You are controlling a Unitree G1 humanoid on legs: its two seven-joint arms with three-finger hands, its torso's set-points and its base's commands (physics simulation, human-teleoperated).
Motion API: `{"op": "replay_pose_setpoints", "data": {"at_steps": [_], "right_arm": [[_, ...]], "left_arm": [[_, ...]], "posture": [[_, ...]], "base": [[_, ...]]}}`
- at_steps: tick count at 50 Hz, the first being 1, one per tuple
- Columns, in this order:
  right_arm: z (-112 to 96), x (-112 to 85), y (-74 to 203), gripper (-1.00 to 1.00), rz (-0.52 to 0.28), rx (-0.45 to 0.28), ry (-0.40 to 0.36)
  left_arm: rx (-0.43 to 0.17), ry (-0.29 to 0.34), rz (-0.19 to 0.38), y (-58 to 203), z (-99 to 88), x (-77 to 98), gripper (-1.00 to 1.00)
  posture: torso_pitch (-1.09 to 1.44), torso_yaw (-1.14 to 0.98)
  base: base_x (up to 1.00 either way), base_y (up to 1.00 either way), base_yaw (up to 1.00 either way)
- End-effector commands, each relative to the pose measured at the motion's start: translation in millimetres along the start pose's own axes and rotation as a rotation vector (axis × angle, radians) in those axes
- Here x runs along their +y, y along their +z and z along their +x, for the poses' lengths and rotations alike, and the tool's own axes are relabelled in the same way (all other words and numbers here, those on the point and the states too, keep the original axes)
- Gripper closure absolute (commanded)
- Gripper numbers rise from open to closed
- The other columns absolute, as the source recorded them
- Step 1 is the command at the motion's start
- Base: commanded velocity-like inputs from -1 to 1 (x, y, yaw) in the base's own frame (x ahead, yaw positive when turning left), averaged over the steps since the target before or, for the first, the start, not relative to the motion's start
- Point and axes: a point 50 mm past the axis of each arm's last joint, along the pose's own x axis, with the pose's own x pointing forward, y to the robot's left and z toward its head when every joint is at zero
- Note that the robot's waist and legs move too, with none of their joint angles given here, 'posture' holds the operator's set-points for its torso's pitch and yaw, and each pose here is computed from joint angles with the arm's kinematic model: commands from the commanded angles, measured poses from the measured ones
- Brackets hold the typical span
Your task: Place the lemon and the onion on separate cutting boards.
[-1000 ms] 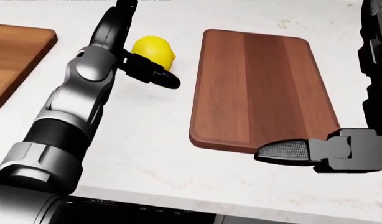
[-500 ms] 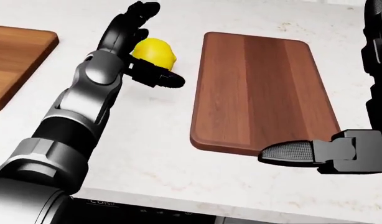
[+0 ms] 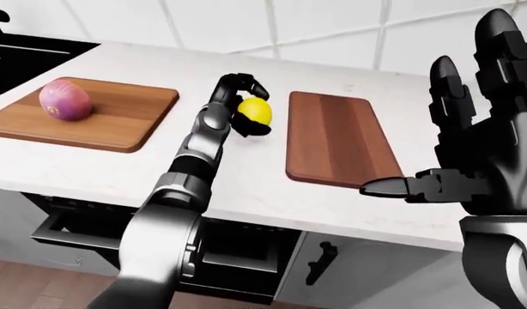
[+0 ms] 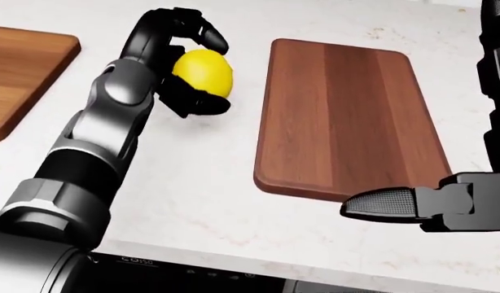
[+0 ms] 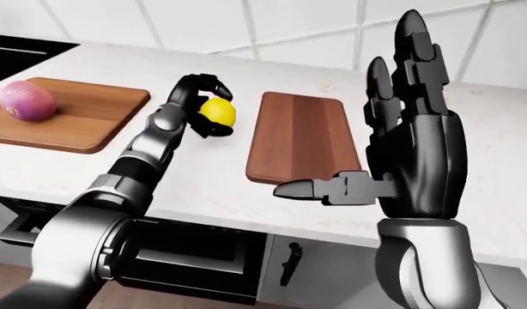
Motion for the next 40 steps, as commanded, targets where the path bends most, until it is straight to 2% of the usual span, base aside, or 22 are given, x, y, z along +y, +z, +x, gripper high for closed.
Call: {"op": "replay_pose_setpoints", "data": {"at_steps": [1,5,9,25,30,35,40], "right_arm": [[1,-2.9,10,-1.0,-0.004,-0.065,-0.013],[1,-4.7,13,-1.0,-0.006,-0.069,-0.018],[0,-7.9,17,-1.0,-0.006,-0.079,-0.024],[-5,-20.5,23,-1.0,-0.012,-0.092,-0.044],[-6,-24.7,27,-1.0,-0.014,-0.095,-0.051],[-7,-29.6,33,-1.0,-0.009,-0.109,-0.058],[-8,-31.6,32,-1.0,-0.011,-0.108,-0.059]], "left_arm": [[-0.136,0.045,-0.006,41,1.4,15.2,1.0],[-0.168,0.049,-0.015,56,0.5,18.4,1.0],[-0.215,0.034,-0.024,76,-1.4,12.6,1.0],[-0.31,-0.104,-0.035,131,-6.4,-37.4,1.0],[-0.325,-0.165,-0.027,131,-9.4,-61.9,1.0],[-0.316,-0.209,-0.053,127,-11.2,-78.7,1.0],[-0.316,-0.236,-0.042,124,-13.6,-92.0,1.0]], "posture": [[0.0,0.0],[0.0,0.0],[0.0,0.0],[0.0,0.0],[0.0,0.0],[0.0,0.0],[0.0,0.0]], "base": [[0.0,0.0,0.0],[0.0,0.0,0.0],[0.0,0.0,0.0],[0.0,0.0,0.0],[0.0,0.0,0.0],[0.0,0.0,0.0],[0.0,0.0,0.0]]}}
